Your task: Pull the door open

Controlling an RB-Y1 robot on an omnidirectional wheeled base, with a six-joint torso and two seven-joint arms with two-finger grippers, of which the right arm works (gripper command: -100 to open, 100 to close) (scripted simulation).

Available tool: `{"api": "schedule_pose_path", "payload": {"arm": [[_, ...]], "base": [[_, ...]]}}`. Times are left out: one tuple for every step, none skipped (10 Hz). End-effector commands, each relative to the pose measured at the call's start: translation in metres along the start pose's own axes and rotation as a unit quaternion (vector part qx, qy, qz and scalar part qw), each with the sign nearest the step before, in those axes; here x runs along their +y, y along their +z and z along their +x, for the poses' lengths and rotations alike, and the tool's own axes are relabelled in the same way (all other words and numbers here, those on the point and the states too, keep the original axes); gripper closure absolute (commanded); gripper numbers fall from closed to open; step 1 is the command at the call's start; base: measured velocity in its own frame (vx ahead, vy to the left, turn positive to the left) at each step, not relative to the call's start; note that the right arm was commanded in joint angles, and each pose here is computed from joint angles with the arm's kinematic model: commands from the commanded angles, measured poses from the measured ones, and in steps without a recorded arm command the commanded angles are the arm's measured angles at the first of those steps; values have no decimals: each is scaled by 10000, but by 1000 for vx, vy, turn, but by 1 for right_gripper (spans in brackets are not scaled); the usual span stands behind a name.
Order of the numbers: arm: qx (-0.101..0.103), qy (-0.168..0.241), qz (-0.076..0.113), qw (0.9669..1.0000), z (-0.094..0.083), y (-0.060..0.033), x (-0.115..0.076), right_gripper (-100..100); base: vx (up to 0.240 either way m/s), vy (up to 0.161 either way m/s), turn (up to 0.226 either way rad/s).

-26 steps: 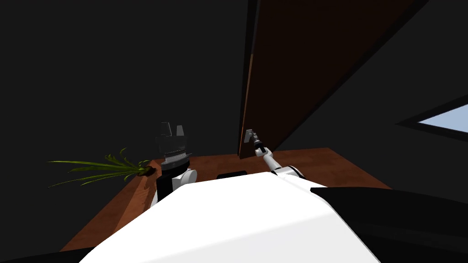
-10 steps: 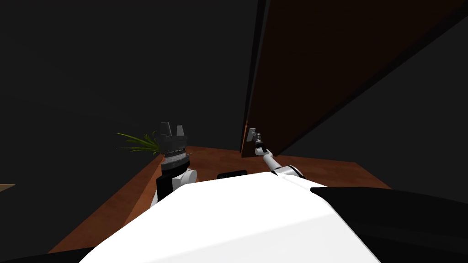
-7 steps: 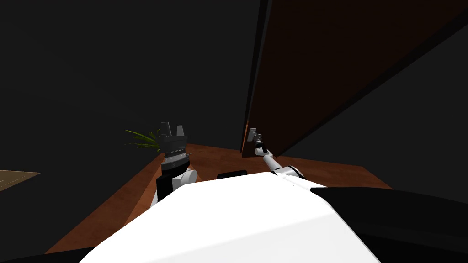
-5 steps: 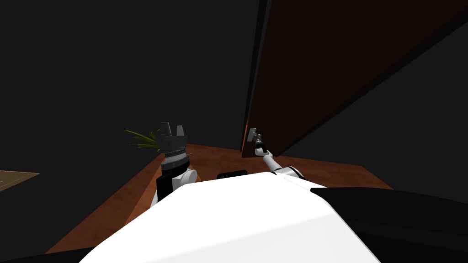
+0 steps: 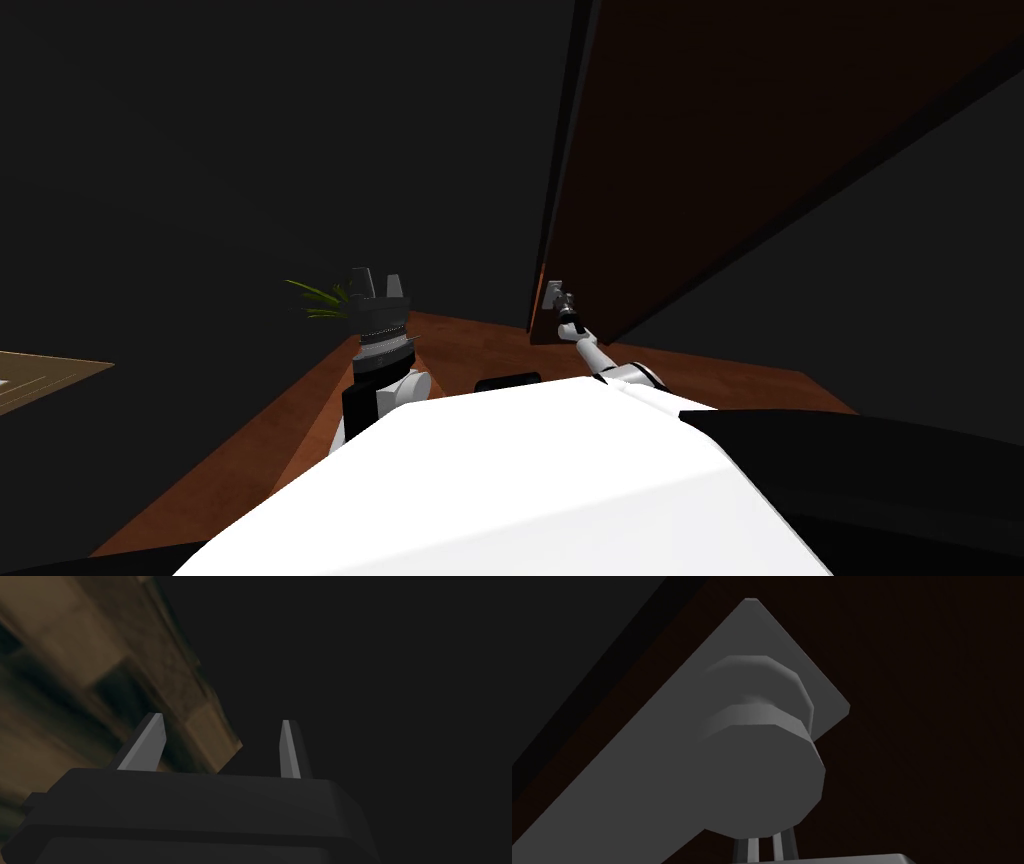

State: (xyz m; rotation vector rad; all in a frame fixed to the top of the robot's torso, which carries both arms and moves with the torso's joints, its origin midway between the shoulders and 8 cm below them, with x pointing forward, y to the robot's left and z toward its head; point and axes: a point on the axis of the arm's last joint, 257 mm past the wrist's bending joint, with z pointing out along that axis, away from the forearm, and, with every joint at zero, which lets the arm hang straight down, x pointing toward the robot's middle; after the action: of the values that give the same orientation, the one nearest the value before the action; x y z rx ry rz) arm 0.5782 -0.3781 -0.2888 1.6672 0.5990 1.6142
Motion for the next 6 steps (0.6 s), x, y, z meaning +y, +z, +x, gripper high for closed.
{"api": "schedule_pose_path", "payload": {"arm": [[124,193,-109,9997,147,81,48,100],[65,475,-130,9988,115,84,60,100],[7,717,-153,9973,84,86,70,100],[-130,923,-48,9956,7,0,-66,-100],[-134,1086,-45,9940,33,-1,-91,-100],[-134,1086,-45,9940,33,-1,-91,-100]], "base": [[-37,-32,69],[-41,-26,104],[-65,-45,157],[-88,-62,45],[-117,-50,0],[-83,-33,-52]]}}
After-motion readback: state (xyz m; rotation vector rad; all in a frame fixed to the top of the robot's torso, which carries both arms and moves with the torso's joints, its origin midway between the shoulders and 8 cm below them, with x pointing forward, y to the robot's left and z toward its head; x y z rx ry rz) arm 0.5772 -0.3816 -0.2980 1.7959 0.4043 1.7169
